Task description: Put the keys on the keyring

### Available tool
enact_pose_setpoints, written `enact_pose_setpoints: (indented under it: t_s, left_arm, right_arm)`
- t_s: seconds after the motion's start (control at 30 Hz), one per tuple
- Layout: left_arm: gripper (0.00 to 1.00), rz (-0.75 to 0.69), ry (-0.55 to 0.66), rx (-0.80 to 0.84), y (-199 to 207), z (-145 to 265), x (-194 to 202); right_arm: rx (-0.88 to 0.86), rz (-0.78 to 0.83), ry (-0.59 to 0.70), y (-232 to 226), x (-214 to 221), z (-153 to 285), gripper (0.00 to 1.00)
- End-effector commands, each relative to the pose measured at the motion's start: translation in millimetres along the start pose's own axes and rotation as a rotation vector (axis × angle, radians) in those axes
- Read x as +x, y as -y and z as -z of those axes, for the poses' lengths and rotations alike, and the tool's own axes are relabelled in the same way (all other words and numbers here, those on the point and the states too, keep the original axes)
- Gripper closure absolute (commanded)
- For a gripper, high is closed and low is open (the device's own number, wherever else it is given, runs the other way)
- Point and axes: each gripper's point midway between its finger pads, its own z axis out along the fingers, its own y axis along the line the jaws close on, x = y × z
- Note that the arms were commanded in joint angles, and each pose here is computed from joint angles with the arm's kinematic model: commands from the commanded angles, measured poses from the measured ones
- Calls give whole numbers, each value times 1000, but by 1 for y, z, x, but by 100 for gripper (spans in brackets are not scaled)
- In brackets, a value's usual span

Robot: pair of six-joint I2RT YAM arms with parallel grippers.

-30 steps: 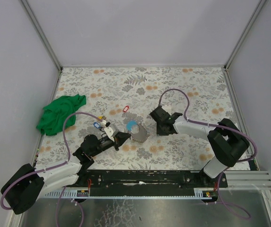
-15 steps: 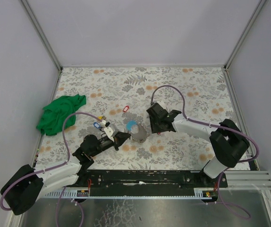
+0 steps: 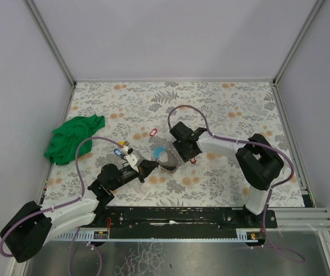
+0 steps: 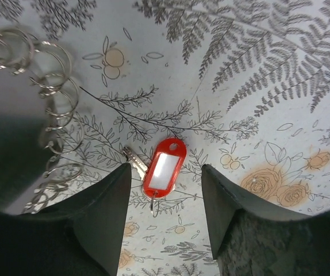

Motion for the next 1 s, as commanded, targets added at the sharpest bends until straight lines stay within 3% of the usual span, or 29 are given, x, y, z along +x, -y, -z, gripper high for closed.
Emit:
enact_pose_setpoints:
  t_s: [0.0,0.13,0.37,0.63,0.97]
  left_arm:
    - [100,-24,48,-7,-1,-1,-13]
    - [100,-24,48,-5,-1,-1,-13]
    - [100,-23,46,-7,-1,-1,-12]
    - [100,-20,38,5,1,-3,-11]
    - [100,-21,39,6,1,-3,-11]
  right_arm:
    - [0,71,-34,-1,0,-3,41]
    - [56,32,-73,11,9,-15,41]
    - [162,-215,-137,59,34,-15,43]
    - [152,-329,-162,77,58,-3,44]
    - [-105,-150,111,56,9,36,46]
